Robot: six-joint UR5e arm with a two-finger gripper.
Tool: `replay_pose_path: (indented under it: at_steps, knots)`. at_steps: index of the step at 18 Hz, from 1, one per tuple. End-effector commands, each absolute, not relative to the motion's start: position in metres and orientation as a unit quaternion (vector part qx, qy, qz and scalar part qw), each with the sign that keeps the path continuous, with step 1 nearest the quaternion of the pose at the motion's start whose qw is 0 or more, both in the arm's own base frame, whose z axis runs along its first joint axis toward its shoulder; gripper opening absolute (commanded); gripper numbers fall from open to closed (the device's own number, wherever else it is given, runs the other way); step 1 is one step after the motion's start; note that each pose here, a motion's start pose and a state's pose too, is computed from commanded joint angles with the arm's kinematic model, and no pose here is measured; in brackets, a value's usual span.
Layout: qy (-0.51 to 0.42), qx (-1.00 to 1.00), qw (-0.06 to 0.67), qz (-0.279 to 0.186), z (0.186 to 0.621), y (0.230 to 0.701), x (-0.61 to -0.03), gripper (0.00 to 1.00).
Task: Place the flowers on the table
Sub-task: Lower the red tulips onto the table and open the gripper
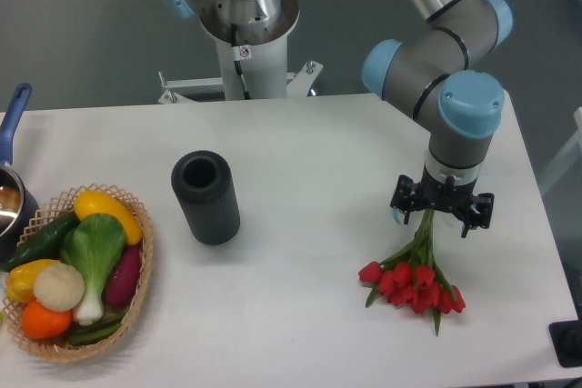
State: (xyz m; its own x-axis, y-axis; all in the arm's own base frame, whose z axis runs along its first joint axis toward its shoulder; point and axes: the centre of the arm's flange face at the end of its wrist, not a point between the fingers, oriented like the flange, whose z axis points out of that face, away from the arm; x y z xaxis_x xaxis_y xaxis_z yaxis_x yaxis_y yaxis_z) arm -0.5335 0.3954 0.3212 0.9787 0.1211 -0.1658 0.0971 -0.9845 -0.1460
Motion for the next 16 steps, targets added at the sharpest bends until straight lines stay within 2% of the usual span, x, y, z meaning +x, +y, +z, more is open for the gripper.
replay_pose_path:
  at_steps: [7,16]
  knots:
    - [-0.075,-0.99,0.06,0.108,0.337,0.367,-0.546,1.0]
    - [-0.018,-0.995,0.04,0.09,0.324,0.336,-0.523,1.0]
